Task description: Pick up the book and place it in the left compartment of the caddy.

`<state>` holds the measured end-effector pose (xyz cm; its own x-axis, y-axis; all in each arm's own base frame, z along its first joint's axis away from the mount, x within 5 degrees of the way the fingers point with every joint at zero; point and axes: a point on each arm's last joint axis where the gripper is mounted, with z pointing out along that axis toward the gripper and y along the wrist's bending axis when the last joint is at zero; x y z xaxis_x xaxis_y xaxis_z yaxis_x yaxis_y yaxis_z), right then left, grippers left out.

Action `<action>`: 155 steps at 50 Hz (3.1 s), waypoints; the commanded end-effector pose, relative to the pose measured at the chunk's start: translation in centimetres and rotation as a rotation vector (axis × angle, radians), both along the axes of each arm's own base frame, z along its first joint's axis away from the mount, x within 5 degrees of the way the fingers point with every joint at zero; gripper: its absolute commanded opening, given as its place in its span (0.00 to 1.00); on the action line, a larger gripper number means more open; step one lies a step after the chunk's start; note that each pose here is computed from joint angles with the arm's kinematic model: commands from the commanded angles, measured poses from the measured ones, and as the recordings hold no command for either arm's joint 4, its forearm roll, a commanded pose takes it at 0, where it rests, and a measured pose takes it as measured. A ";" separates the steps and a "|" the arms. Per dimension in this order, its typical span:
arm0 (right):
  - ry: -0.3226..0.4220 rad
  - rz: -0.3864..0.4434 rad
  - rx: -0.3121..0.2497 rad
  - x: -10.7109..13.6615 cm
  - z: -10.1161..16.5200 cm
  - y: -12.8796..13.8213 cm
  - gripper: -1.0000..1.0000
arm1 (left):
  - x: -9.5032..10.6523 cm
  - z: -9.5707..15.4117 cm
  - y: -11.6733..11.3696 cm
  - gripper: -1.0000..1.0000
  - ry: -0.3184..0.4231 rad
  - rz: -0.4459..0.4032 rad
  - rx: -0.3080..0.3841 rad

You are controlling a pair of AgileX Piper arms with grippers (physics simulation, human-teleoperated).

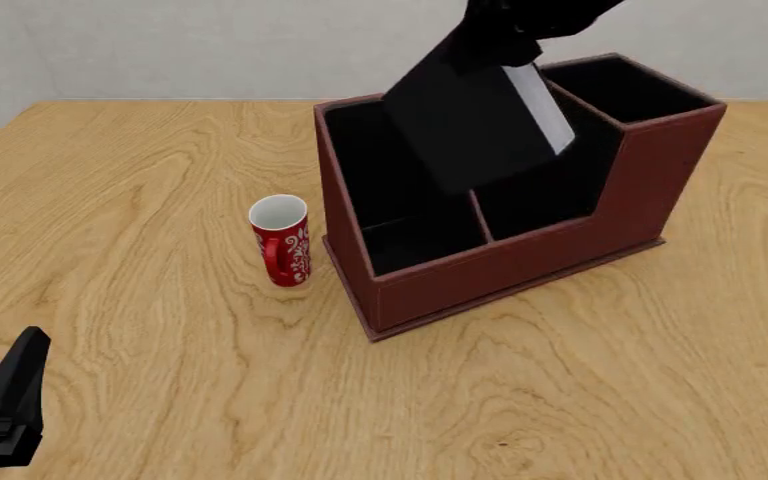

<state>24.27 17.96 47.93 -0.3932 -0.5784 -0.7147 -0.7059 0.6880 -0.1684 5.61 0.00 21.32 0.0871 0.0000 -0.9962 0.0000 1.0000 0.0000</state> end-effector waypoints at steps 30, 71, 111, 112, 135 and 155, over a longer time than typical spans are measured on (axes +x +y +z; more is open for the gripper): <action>0.074 -0.040 -0.011 4.0 -2.6 2.8 0.00 | 0.0 0.0 0.0 1.00 0.000 0.000 0.000; 0.133 -0.070 -0.005 5.2 -4.3 4.3 0.00 | 0.0 0.0 0.0 1.00 0.000 0.000 0.000; 0.157 -0.134 -0.011 8.6 -7.1 4.1 0.00 | 0.0 0.0 0.0 1.00 0.000 0.000 0.000; 0.160 -0.134 -0.009 8.5 -7.1 4.2 0.00 | 0.0 0.0 0.0 1.00 0.000 0.000 0.000; 0.178 -0.145 -0.008 9.0 -9.4 4.7 0.00 | 0.0 0.0 0.0 1.00 0.000 0.000 0.000; 0.193 -0.161 -0.008 9.6 -11.5 4.9 0.00 | 0.0 0.0 0.0 1.00 0.000 0.000 0.000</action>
